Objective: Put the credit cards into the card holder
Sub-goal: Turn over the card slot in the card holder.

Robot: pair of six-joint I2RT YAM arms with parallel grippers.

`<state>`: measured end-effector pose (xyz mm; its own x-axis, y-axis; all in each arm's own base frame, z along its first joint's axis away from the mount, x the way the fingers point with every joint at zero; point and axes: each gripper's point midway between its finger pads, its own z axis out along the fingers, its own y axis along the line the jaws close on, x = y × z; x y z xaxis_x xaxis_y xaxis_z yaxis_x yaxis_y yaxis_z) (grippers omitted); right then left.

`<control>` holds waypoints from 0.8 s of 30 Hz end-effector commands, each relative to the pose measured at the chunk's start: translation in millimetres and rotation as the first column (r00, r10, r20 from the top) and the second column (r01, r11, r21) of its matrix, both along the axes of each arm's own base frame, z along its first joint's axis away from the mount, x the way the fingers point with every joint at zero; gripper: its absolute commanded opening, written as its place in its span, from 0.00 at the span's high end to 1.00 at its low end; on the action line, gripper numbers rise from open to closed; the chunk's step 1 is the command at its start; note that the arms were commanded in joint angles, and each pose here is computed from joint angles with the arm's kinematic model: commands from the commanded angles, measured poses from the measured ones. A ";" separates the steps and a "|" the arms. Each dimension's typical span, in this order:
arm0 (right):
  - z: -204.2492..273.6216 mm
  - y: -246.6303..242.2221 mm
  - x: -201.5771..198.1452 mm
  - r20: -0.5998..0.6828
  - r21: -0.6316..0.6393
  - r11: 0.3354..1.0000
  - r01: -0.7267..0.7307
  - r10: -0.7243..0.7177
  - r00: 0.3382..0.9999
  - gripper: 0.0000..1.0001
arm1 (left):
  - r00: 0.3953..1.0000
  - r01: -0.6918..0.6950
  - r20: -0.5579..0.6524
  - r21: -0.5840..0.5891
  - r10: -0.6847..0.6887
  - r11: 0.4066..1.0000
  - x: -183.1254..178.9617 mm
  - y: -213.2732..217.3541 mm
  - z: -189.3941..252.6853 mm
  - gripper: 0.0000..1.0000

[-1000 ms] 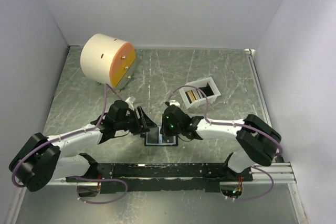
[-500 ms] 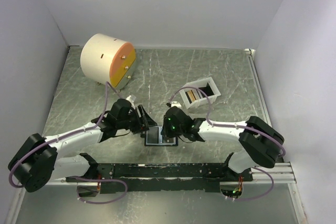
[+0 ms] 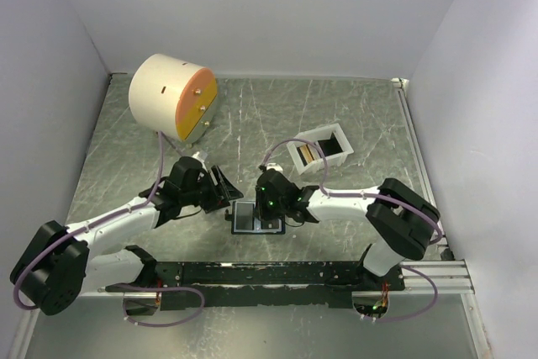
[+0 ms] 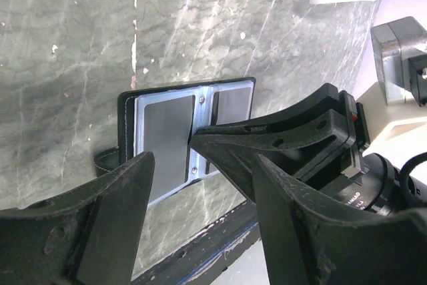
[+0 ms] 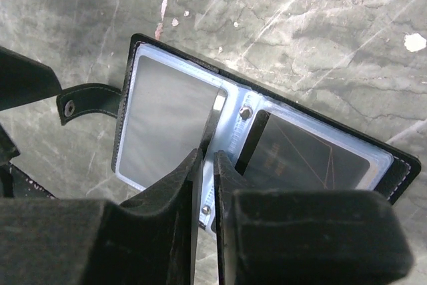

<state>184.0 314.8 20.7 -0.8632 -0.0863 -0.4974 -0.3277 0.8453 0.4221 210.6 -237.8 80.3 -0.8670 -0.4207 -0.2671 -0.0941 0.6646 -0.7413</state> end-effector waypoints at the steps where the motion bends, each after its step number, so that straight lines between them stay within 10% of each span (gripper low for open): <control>1: -7.9 0.4 -1.2 -0.017 -0.033 0.999 -0.007 0.007 1.000 0.87 | 0.999 0.041 0.016 -0.039 -0.040 0.998 -2.4 -3.5 2.4 0.29; 24: -28.3 -14.5 -5.5 -0.043 -0.115 0.993 0.002 -0.007 0.999 1.00 | 0.994 0.109 0.013 -0.009 -0.109 0.994 0.5 -11.0 -13.7 0.27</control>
